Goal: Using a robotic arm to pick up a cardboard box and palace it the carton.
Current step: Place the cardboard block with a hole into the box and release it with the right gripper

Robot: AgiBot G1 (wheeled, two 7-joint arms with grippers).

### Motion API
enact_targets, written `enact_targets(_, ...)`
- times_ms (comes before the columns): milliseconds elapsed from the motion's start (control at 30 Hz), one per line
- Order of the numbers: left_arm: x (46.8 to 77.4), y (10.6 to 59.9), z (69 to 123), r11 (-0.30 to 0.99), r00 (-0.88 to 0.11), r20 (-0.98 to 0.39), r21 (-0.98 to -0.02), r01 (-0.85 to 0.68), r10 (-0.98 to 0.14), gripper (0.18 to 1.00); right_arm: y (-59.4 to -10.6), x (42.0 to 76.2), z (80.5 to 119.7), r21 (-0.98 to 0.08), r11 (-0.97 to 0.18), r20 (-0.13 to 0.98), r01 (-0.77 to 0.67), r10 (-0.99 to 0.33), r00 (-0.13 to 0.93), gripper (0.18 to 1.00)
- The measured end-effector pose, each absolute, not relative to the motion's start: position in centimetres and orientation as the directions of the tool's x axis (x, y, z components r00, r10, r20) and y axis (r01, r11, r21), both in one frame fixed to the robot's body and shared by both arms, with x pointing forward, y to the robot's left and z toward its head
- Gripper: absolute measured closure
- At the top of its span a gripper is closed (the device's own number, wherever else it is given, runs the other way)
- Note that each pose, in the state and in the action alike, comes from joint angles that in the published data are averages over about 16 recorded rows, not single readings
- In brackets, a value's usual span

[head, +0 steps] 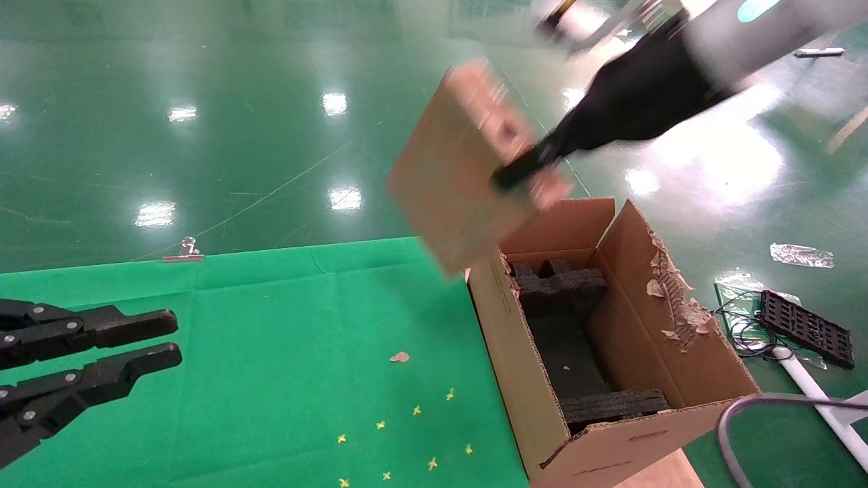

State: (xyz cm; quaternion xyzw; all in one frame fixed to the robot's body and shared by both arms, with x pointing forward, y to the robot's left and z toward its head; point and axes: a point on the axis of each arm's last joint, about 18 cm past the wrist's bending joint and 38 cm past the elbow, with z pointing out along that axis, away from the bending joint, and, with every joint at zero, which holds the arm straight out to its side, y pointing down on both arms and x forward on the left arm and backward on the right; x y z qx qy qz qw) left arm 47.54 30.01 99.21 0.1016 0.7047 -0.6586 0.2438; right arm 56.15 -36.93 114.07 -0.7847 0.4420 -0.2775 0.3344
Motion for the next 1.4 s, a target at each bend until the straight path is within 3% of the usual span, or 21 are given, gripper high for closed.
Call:
enact_targets(267,47.5,30.0,99.2,0.112,-0.860,-0.477,-0.879,0.464,-0.178,0.929,-44.8,54.4,115.3,-0.809,-0.259,0.124,-0.527,-0.953,0.277,0.841)
enact_targets(700,47.5,30.0,99.2,0.112,-0.860,-0.477,-0.879,0.464,-0.178,0.987,-52.3,54.6,107.5,-0.701,-0.071,0.032,-0.710,-0.997,0.068,0.846)
enact_targets(1100,47.5,30.0,99.2,0.112,-0.860,-0.477,-0.879,0.464,-0.178,0.920,-54.4,56.9,100.5,-0.609,0.016,0.027,-0.793,-0.999,-0.041,0.847)
enact_targets(1400,47.5,30.0,99.2,0.112,-0.860,-0.477,-0.879,0.464,-0.178,0.772,-54.6,59.1,96.0,-0.583,0.042,0.043,-0.811,-0.996,-0.082,0.851)
